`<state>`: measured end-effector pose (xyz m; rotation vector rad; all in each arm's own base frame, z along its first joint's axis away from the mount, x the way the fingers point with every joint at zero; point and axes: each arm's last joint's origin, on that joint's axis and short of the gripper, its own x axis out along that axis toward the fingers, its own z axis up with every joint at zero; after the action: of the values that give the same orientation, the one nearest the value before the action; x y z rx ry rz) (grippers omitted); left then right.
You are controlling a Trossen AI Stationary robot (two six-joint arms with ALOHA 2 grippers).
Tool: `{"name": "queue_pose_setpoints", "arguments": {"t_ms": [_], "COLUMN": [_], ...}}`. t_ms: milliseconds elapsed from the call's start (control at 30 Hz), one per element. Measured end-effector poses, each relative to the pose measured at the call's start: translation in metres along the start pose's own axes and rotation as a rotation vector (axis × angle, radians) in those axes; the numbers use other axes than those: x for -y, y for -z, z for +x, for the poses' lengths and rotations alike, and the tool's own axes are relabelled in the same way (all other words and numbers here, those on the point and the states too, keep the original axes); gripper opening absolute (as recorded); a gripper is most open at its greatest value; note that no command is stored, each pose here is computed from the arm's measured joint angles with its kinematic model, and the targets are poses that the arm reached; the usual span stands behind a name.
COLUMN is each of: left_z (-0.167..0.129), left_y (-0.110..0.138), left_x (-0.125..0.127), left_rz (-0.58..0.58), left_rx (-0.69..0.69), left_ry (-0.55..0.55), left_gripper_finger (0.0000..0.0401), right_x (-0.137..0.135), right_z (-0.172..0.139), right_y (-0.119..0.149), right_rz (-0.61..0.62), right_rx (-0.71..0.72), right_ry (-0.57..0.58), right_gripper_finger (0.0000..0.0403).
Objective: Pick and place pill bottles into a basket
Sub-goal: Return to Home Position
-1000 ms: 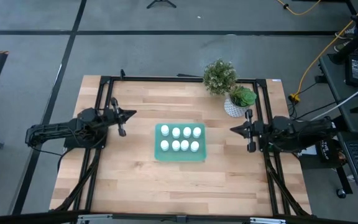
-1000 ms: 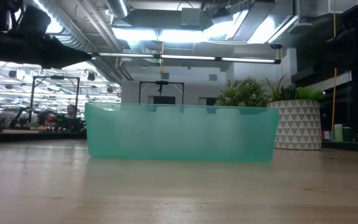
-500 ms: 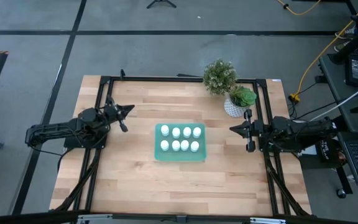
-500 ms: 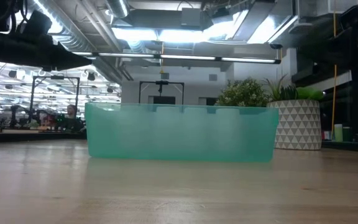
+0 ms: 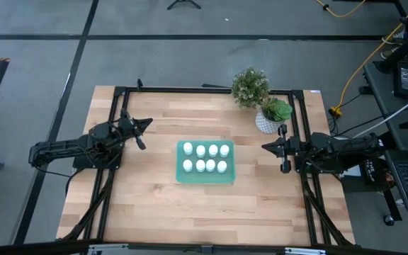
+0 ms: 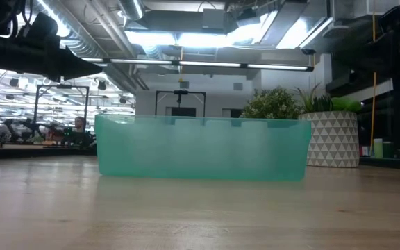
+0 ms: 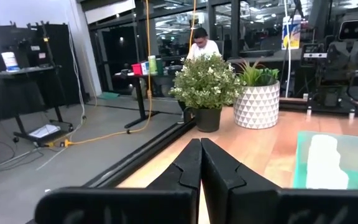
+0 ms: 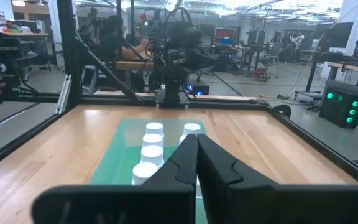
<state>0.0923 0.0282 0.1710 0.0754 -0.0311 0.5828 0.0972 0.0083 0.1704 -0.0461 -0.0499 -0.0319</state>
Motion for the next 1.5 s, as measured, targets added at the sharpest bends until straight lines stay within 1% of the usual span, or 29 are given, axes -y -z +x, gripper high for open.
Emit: {"name": "queue_pose_setpoints", "arguments": {"t_ms": [133,1233,1500], "left_z": [0.0000,0.0000,0.0000], "left_y": [0.0000,0.0000,0.0000], "left_x": [0.0000,0.0001,0.0001], "left_rz": [0.016,0.008,0.008], "left_rx": [0.000,0.000,0.000], "left_ry": [0.000,0.002,0.002], "left_gripper_finger": [0.0002,0.0002,0.0010], "right_x": [0.0000,0.0000,0.0000], "right_z": [0.0000,0.0000,-0.0001], "right_y": [0.0000,0.0000,0.0000], "right_rz": [-0.005,-0.002,-0.004], "right_rx": [0.000,0.000,0.000], "right_ry": [0.000,0.000,0.000], "right_gripper_finger": [0.0018,0.0019,0.0019]}}
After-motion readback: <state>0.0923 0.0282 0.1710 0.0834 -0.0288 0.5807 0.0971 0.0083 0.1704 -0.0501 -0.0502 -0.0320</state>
